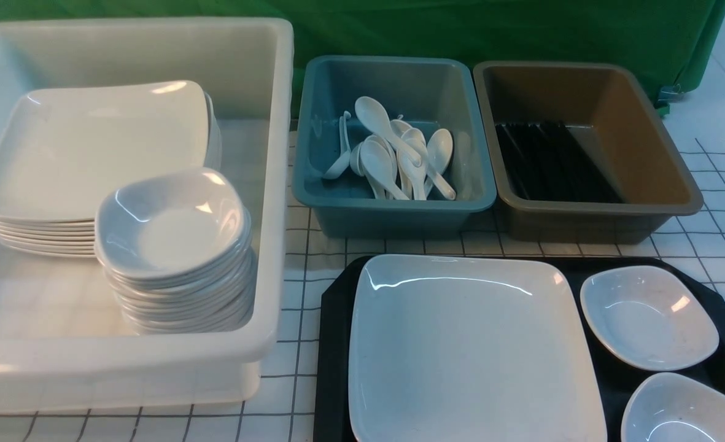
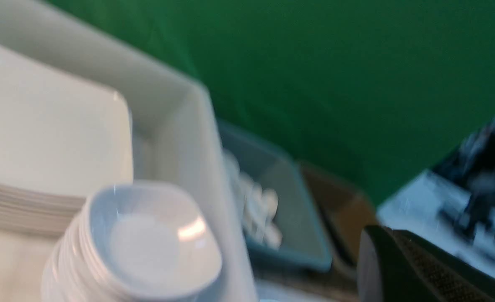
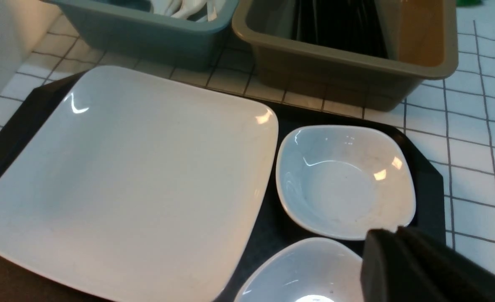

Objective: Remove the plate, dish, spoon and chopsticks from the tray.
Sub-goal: Use the left arm to grab a plate from the dinner plate

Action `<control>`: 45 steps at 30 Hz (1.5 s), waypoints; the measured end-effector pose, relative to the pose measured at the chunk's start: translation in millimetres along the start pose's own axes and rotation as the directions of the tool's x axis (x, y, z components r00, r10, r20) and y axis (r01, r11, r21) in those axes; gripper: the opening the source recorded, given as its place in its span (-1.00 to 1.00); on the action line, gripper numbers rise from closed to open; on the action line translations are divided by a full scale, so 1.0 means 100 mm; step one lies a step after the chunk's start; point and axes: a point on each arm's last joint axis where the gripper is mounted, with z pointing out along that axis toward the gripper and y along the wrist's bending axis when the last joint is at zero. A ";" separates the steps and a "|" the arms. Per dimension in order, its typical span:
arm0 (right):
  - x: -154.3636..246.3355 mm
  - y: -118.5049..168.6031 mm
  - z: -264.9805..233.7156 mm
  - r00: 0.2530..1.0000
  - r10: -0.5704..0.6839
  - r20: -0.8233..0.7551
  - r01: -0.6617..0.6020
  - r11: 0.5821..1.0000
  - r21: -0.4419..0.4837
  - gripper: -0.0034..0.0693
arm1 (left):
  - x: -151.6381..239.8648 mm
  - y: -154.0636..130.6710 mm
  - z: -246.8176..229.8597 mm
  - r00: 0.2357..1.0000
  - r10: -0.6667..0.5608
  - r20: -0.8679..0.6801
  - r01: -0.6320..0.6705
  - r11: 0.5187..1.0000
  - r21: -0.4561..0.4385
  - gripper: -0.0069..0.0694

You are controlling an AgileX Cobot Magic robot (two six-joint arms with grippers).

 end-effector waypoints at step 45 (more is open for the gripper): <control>-0.01 0.00 0.00 1.000 0.011 0.006 -0.011 1.000 0.001 -0.68 | 1.29 -0.72 3.67 0.237 0.543 -0.806 -0.625 0.720 0.302 0.27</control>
